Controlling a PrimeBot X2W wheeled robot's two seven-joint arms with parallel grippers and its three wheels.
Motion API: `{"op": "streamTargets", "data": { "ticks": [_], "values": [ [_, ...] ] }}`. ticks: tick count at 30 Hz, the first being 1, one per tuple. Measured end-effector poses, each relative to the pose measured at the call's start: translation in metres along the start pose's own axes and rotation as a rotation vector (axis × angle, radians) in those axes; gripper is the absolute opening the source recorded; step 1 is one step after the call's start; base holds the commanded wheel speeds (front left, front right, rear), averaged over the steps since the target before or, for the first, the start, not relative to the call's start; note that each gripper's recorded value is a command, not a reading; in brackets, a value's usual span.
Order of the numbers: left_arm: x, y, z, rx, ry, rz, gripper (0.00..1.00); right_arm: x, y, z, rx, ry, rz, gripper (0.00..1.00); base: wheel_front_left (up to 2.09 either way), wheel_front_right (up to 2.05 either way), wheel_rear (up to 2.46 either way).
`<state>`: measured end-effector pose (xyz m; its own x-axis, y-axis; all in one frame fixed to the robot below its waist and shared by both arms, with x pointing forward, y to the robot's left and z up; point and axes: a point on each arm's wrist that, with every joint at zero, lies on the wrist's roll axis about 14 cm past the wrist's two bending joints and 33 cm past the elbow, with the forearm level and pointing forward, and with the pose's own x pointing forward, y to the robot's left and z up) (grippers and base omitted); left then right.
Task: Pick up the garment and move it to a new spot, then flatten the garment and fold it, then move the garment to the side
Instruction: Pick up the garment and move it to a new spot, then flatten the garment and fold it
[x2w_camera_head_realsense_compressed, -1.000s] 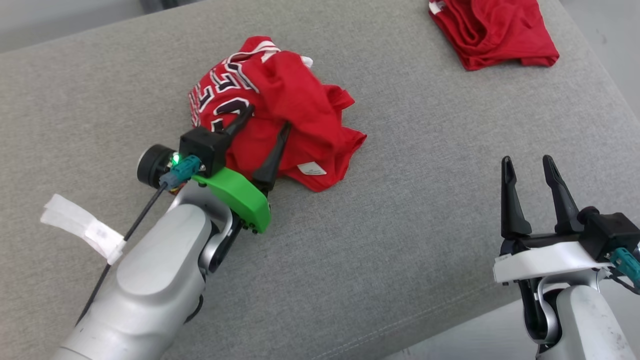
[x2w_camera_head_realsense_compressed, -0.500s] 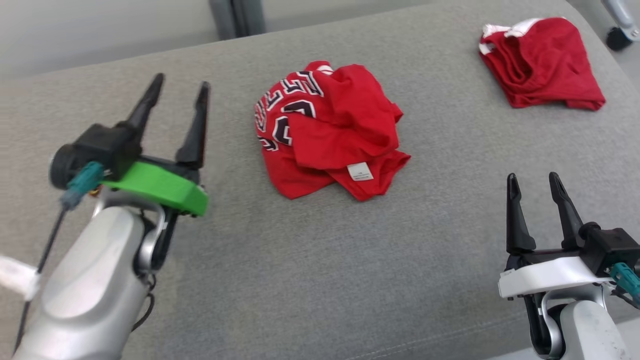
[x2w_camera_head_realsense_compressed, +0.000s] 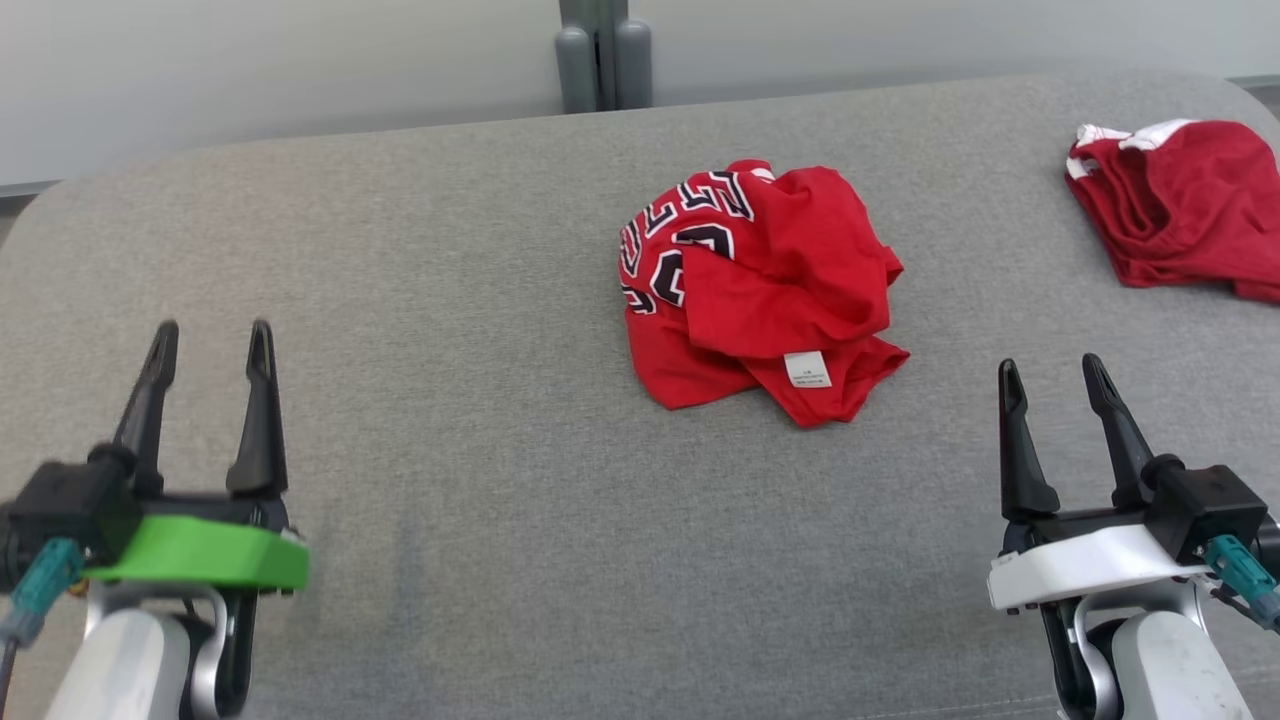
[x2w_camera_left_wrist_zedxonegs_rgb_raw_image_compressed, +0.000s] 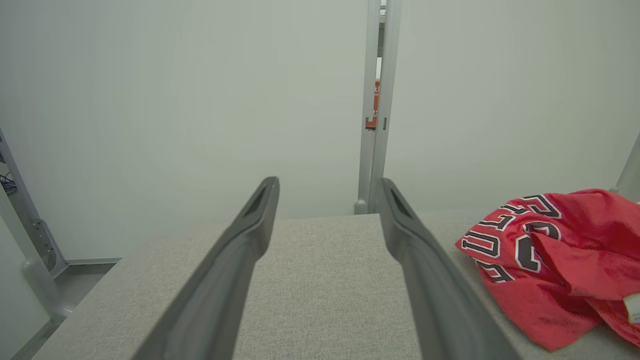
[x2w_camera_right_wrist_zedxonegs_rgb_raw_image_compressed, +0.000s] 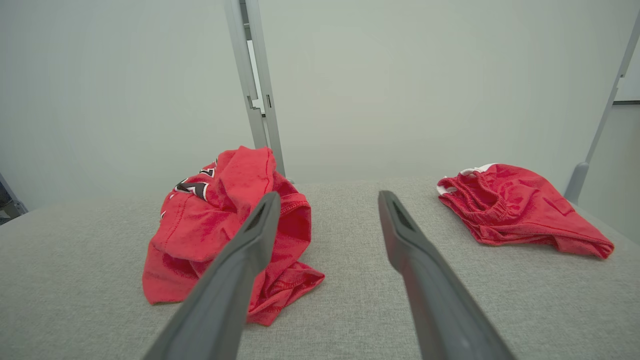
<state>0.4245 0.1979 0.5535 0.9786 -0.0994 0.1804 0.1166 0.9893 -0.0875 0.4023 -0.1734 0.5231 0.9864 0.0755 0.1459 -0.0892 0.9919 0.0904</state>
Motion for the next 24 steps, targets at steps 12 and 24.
{"op": "streamTargets", "data": {
  "ticks": [12, 24],
  "values": [
    [-0.058, 0.033, -0.013, -0.007, 0.042, 0.130, 1.00, -0.003, 0.018, -0.001, 0.007, 0.006, 0.056, 1.00, 0.00, 0.00, 0.00],
    [-0.069, 0.031, -0.027, -0.021, 0.075, 0.144, 1.00, -0.006, 0.022, -0.004, 0.014, 0.018, 0.066, 1.00, 0.00, 0.00, 0.00]
  ]
}}
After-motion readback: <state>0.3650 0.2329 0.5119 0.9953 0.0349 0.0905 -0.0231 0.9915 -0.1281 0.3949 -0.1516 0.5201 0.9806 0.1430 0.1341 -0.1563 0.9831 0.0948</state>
